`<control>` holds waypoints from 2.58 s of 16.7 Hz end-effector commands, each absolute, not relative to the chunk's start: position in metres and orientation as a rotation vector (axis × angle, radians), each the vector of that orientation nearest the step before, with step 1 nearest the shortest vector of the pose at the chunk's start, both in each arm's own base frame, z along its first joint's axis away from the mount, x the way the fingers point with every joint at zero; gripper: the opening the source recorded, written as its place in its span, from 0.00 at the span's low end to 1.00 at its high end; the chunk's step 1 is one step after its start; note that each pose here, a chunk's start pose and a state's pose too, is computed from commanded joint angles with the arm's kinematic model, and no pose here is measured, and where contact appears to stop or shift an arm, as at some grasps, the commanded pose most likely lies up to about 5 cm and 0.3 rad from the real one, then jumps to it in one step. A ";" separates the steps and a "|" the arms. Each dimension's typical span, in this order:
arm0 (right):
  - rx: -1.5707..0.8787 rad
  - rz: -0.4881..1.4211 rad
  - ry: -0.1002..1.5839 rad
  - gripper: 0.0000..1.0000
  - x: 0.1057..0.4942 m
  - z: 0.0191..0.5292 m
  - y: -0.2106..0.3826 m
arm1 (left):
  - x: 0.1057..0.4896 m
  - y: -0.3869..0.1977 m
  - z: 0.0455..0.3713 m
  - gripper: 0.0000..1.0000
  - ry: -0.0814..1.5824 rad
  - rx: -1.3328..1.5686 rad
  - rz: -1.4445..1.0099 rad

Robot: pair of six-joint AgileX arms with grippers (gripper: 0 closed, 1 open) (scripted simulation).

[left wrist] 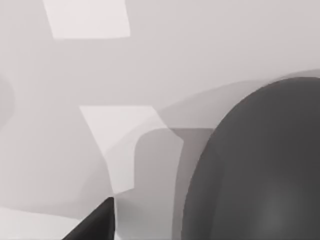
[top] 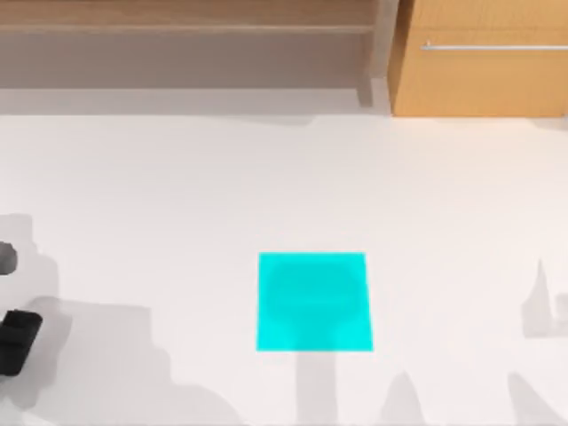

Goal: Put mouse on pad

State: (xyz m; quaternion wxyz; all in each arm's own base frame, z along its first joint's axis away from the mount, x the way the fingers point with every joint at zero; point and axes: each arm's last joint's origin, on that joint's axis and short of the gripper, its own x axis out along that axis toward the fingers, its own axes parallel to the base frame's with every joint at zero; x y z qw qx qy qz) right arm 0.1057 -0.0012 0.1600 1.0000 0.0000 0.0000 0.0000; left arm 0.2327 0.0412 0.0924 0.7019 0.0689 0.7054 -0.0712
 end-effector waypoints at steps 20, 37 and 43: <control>0.000 0.000 0.000 1.00 0.106 0.160 -0.001 | 0.235 0.042 0.212 0.00 1.542 0.151 -0.158; 0.000 0.000 0.000 1.00 0.106 0.160 -0.001 | 0.255 -0.084 0.170 0.00 1.698 -0.472 0.968; 0.000 0.000 0.000 1.00 0.106 0.160 -0.001 | 0.255 -0.148 0.150 0.00 1.309 -0.742 1.613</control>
